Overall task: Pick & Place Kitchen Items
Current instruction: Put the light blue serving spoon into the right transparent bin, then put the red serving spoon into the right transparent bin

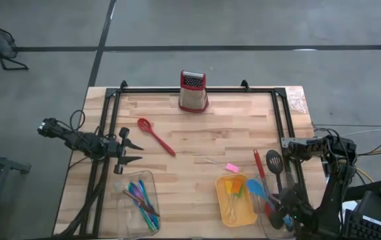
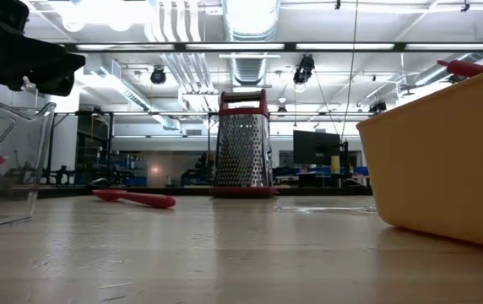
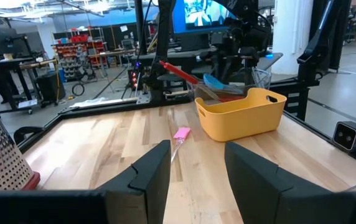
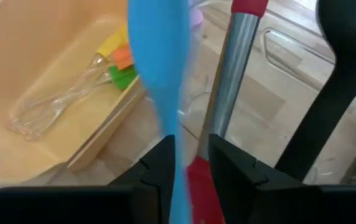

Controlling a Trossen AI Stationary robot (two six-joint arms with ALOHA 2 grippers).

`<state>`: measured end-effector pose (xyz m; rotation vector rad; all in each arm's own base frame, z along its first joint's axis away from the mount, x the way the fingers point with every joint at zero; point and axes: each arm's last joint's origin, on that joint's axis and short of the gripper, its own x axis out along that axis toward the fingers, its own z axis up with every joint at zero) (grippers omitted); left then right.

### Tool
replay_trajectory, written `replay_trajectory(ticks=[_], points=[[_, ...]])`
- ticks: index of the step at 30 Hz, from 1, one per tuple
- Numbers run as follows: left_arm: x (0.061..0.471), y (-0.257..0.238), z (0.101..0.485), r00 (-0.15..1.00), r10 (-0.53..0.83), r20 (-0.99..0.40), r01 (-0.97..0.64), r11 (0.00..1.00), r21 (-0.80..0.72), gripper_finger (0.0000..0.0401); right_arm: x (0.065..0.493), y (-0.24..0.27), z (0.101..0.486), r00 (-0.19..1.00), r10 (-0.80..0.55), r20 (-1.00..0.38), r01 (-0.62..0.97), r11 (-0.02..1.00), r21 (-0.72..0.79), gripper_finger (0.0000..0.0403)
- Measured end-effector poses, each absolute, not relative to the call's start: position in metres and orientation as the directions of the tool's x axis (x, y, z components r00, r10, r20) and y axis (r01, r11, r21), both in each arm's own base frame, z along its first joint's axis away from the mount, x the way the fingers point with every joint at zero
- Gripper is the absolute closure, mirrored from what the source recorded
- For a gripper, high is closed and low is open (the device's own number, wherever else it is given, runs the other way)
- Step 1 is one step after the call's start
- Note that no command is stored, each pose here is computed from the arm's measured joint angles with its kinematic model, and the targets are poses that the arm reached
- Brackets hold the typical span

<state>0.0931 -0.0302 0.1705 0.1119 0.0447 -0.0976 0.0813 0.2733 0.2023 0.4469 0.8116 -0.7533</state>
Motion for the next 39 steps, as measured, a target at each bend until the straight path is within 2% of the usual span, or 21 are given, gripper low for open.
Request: replay_trajectory(ticks=[11,21,28,31,39], points=[[0.093,-0.030,0.171,0.994,-0.095,-0.050,0.100,0.989,0.109,0.0243,0.086,0.272,0.227,0.476,-0.484,-0.734,0.731,0.682,0.024,0.0244],[0.093,-0.030,0.170,0.994,-0.095,-0.050,0.100,0.989,0.109,0.0243,0.121,0.261,0.237,0.618,-0.514,-0.595,0.650,0.759,0.019,0.0229],[0.093,-0.030,0.170,0.994,-0.094,-0.050,0.099,0.989,0.109,0.0243,0.154,0.239,0.250,0.648,-0.568,-0.508,0.660,0.751,0.003,0.0257],[0.093,-0.030,0.170,0.994,-0.095,-0.050,0.100,0.989,0.109,0.0243,0.169,0.229,0.257,0.626,-0.595,-0.504,0.685,0.729,-0.011,0.0279],[0.093,-0.030,0.172,0.995,-0.095,-0.039,0.098,0.990,0.106,0.0243,0.204,0.200,0.274,0.610,-0.634,-0.476,0.686,0.723,-0.084,0.0385]])
